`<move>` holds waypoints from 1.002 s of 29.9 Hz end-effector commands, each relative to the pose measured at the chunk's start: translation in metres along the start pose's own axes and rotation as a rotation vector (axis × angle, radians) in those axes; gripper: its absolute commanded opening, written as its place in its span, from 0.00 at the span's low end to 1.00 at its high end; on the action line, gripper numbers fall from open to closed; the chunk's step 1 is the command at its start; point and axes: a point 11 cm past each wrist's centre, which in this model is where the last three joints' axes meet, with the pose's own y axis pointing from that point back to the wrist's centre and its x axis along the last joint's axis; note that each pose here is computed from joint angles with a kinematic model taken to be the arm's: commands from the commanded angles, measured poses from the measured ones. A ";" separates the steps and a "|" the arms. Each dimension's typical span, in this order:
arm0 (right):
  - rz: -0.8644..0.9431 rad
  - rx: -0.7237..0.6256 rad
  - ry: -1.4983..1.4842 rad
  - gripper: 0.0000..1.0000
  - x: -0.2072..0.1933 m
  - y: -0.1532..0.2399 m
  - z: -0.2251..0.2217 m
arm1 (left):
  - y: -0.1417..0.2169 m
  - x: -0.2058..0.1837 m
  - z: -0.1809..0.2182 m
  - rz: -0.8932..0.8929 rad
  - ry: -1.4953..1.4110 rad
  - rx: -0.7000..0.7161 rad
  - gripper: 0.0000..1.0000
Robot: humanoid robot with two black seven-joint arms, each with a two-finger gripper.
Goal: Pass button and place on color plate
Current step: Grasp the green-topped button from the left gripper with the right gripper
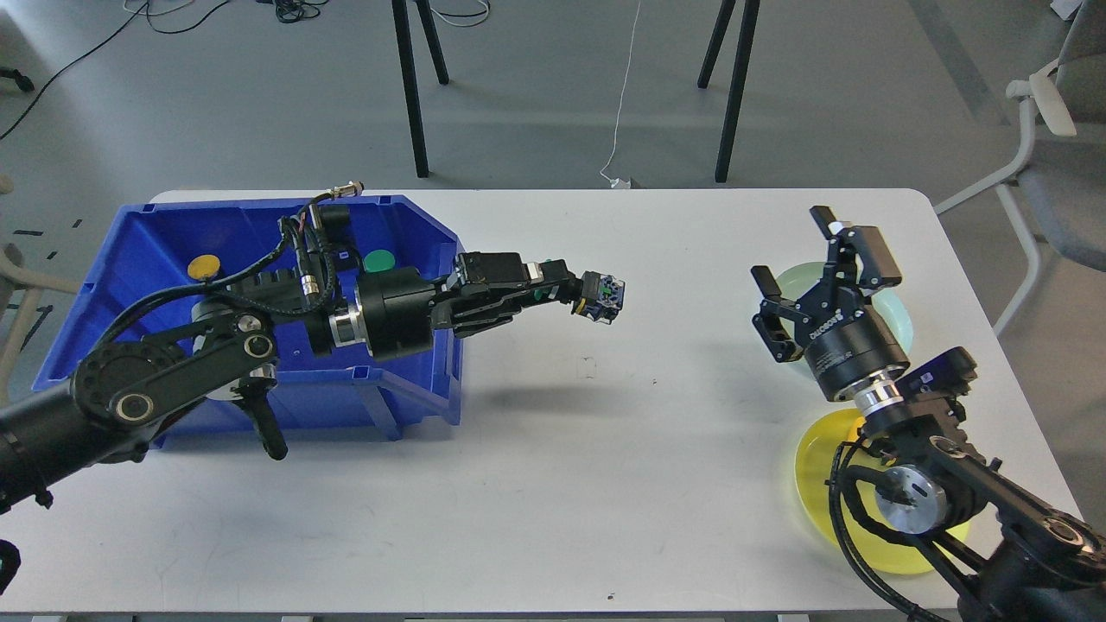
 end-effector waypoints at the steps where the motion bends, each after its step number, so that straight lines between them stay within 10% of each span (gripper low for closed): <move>1: -0.093 -0.058 0.048 0.98 -0.049 -0.010 0.031 | 0.002 -0.001 -0.004 0.010 0.022 0.000 0.15; 23: -0.148 -0.010 -0.105 0.93 -0.131 -0.008 0.044 | 0.005 0.002 -0.008 0.026 0.028 0.007 0.16; 30: -0.105 -0.007 -0.077 0.33 -0.128 -0.009 0.043 | 0.006 0.004 -0.009 0.040 0.044 0.005 0.17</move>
